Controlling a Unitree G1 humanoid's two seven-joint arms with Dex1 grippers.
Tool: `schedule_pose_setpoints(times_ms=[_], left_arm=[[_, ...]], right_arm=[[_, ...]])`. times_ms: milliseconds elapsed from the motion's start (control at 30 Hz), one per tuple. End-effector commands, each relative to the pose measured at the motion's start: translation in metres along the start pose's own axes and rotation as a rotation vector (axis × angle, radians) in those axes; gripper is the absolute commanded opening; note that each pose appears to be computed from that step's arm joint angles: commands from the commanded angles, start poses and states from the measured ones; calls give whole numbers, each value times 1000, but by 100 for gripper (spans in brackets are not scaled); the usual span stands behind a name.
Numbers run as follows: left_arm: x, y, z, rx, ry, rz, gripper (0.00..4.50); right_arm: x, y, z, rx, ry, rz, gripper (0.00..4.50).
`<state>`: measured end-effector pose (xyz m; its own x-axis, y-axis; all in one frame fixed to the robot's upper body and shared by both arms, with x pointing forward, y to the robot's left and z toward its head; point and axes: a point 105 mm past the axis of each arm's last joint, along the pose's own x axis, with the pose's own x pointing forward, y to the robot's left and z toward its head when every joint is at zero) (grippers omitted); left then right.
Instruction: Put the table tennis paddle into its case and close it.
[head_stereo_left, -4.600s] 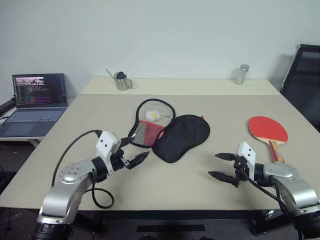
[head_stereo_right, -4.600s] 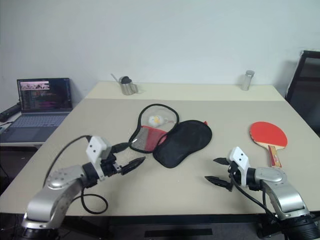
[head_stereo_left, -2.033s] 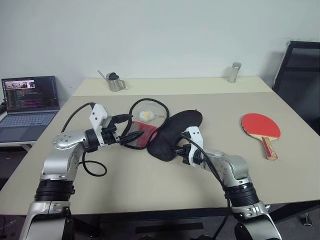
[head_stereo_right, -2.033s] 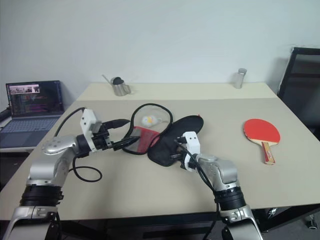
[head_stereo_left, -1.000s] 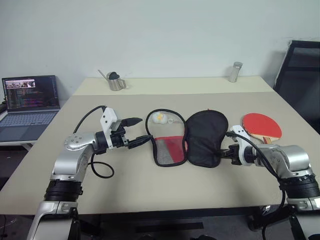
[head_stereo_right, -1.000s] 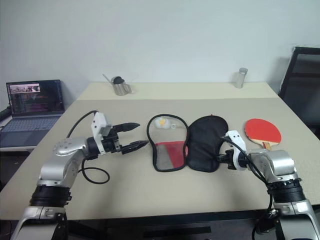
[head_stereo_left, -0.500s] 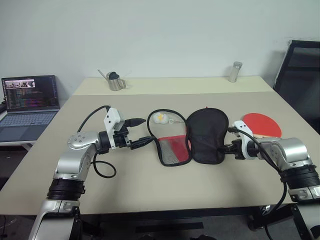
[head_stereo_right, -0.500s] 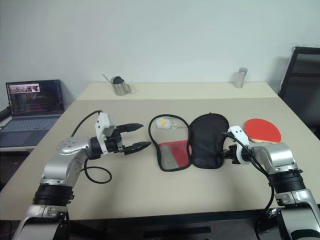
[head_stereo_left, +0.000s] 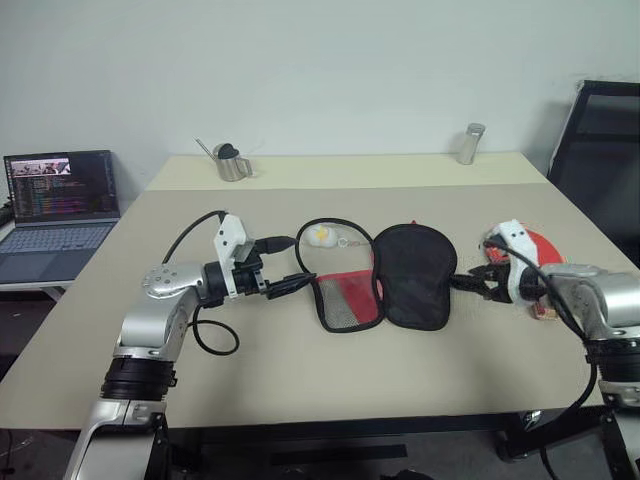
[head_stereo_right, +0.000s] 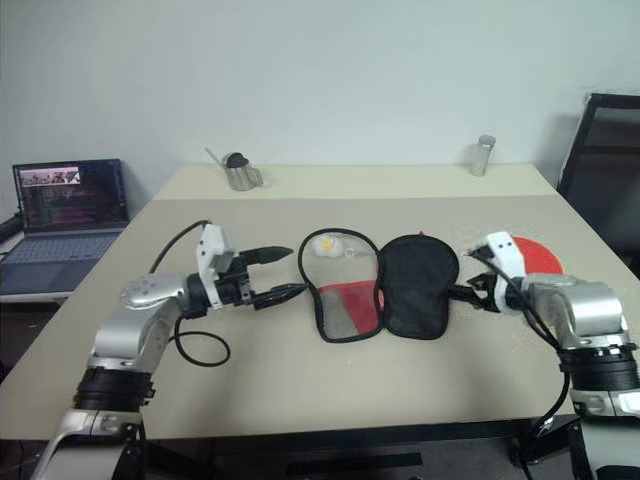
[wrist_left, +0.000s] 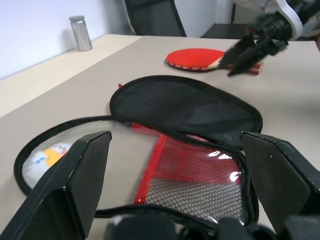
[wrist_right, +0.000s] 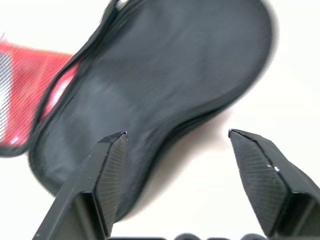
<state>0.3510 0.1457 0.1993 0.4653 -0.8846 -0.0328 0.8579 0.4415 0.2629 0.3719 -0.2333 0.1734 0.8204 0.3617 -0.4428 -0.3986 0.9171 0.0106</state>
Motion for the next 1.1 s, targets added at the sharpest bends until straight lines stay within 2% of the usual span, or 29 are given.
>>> schedule_pose_setpoints(times_ms=[33,200,333,567,833,967,1100], left_arm=[[10,-2,23,64,-49,-45,450],[18,-3,27,72,-59,-67,450],[20,-3,27,75,-61,-73,450],[18,-2,25,74,-57,-64,450],[16,-1,24,77,-51,-52,450],[15,-1,23,77,-48,-47,450],[15,-2,22,77,-44,-46,450]], right_arm=[[-15,-37,7,-23,-53,-187,446],[-19,-78,-9,29,-53,-401,446],[-19,-93,-32,88,-5,-483,446],[-9,-96,-58,172,48,-489,446],[4,-102,-64,193,61,-475,446],[8,-105,-66,178,70,-468,360],[13,-104,-66,138,88,-454,224]])
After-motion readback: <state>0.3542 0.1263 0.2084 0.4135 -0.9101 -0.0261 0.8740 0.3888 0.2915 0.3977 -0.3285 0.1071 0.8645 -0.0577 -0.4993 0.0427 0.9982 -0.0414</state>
